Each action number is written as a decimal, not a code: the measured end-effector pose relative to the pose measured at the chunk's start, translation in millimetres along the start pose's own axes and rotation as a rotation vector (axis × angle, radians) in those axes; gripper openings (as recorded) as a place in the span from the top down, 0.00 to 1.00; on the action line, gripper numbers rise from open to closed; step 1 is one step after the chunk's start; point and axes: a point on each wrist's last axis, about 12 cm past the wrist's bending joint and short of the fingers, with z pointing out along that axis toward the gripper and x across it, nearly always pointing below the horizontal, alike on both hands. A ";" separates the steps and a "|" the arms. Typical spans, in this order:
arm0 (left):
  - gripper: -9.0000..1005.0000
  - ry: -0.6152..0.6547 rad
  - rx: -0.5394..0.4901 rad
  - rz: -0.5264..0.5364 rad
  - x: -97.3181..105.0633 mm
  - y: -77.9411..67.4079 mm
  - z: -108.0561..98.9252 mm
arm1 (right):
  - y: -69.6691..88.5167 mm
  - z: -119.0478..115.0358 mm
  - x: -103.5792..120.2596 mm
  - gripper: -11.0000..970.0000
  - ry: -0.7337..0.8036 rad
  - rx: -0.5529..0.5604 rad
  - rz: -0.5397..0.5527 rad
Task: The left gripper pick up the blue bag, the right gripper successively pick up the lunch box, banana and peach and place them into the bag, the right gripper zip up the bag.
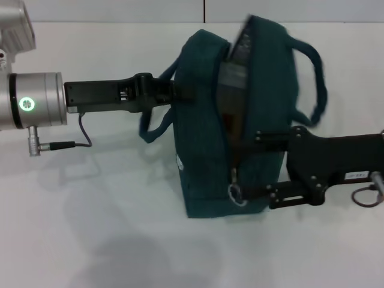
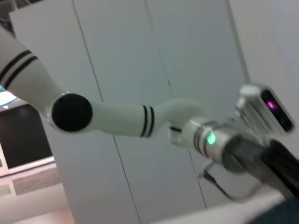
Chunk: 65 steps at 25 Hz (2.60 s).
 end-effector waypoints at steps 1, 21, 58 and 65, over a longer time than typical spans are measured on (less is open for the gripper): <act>0.94 0.000 0.000 0.002 -0.5 -0.3 0.1 | -1.1 -4.9 1.2 0.25 0.024 0.009 0.027; 0.94 0.000 -0.005 0.009 -4.1 -1.0 1.0 | 14.6 -25.6 -12.4 0.27 0.017 -0.092 -0.013; 0.94 0.000 -0.003 0.005 -2.6 -0.6 1.7 | -25.2 23.5 20.1 0.34 0.311 0.079 0.125; 0.94 -0.001 -0.003 0.004 -2.1 -0.4 1.5 | -25.5 25.5 19.0 0.35 0.275 0.087 0.125</act>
